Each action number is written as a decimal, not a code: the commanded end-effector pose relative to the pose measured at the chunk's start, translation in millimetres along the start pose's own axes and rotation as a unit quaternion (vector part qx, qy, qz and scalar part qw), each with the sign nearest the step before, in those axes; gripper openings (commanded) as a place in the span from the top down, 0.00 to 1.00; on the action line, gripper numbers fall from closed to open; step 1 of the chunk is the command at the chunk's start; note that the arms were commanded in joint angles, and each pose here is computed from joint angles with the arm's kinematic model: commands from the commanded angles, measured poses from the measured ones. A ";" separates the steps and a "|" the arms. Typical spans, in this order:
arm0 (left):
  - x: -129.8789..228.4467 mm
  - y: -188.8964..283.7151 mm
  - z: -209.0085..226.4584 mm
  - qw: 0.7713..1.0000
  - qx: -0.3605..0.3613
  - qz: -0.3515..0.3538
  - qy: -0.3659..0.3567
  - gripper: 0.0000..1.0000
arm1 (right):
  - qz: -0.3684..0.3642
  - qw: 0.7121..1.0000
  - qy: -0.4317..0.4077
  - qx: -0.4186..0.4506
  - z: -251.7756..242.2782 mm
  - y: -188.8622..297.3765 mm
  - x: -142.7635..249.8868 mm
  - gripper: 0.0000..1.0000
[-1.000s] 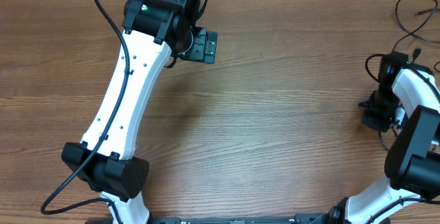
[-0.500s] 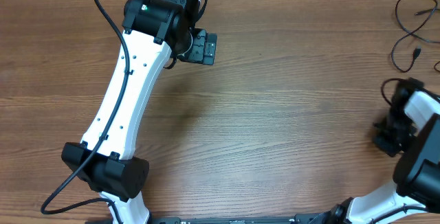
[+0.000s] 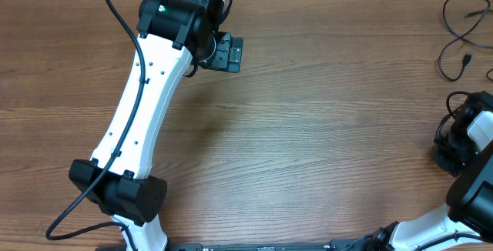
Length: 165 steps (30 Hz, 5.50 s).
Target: Untangle cables
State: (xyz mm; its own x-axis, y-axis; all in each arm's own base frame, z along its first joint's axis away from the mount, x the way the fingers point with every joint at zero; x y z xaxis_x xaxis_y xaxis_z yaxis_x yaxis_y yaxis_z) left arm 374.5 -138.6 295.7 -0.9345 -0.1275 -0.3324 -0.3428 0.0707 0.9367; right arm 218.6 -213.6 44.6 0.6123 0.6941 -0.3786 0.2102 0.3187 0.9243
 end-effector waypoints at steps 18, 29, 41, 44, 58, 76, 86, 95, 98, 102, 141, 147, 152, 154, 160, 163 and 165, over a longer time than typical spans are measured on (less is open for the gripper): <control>-10.2 4.3 -4.2 0.999 0.017 -0.026 0.010 0.00 | 0.091 0.936 0.279 -0.196 106.7 96.7 31.5 0.96; -10.2 4.3 -4.3 0.999 0.017 -0.025 0.010 0.00 | -0.010 0.771 0.551 -0.319 134.1 131.0 91.9 0.96; -6.2 4.1 -2.5 1.000 0.012 -0.016 0.010 0.00 | -0.017 0.736 0.607 -0.298 153.1 55.3 138.1 0.96; -6.5 4.1 -2.6 1.000 0.012 -0.016 0.010 0.00 | -0.020 0.736 0.605 -0.304 155.9 60.3 137.1 0.96; -7.7 4.2 -3.2 1.000 0.014 -0.019 0.010 0.00 | -0.122 0.559 0.749 -0.334 177.9 96.9 131.9 0.15; -10.8 4.4 -5.0 0.999 0.018 -0.027 0.016 0.00 | -0.154 0.503 0.777 -0.344 196.4 56.2 154.9 0.33; -11.6 4.4 -5.4 0.999 0.019 -0.029 0.016 0.00 | -0.142 0.506 0.783 -0.333 195.7 68.2 150.5 0.96; -16.8 5.0 -8.3 0.998 0.027 -0.042 0.022 0.00 | -0.135 0.545 0.692 -0.453 228.9 212.1 112.3 0.96; -16.8 5.0 -8.3 0.998 0.027 -0.042 0.022 0.00 | -0.075 0.561 0.651 -0.506 230.4 237.8 113.3 0.96; -16.9 5.0 -8.3 0.998 0.027 -0.043 0.022 0.00 | 0.101 0.590 0.571 -0.562 216.7 254.1 132.8 0.96; -16.4 4.9 -8.0 0.998 0.027 -0.041 0.048 0.00 | -0.117 0.687 0.475 -0.537 336.8 42.9 67.7 0.96; -14.6 4.9 -8.5 0.998 0.026 -0.037 0.047 0.00 | -0.093 0.697 0.492 -0.514 329.5 15.3 79.9 0.96; -14.4 4.9 -9.0 0.998 0.026 -0.037 0.046 0.00 | -0.056 0.673 0.505 -0.538 326.5 23.8 92.4 0.00; -14.4 4.9 -9.0 0.998 0.026 -0.037 0.046 0.00 | -0.036 0.644 0.507 -0.572 328.8 46.1 94.9 0.00; -14.4 4.9 -9.0 0.998 0.026 -0.037 0.046 0.00 | -0.015 0.665 0.456 -0.591 335.4 118.0 73.7 0.00; -14.4 4.9 -9.0 0.998 0.027 -0.037 0.046 0.00 | 0.001 0.705 0.440 -0.556 328.7 139.7 63.1 0.00; -14.5 4.9 -9.1 0.998 0.027 -0.037 0.046 0.00 | 0.015 0.720 0.445 -0.532 319.9 152.9 61.2 0.00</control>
State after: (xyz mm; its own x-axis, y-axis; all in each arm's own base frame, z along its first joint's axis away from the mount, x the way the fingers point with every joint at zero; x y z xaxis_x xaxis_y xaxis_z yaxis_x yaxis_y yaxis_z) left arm 387.3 -143.8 301.3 -0.8991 -0.2142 -0.3817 -0.4084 0.0965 0.9077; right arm 525.7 -334.1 82.2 -0.3403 0.7039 -0.6234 -0.7391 0.2097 0.6401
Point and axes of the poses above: each gripper's point midway between its finger pads, its own y axis back along the fingers, its own z axis along the line the jaws close on, x = y × z, the point moved 5 cm from there along y, back along the fingers, and after that the axes turned 14 degrees about y, right-handed, at the moved point
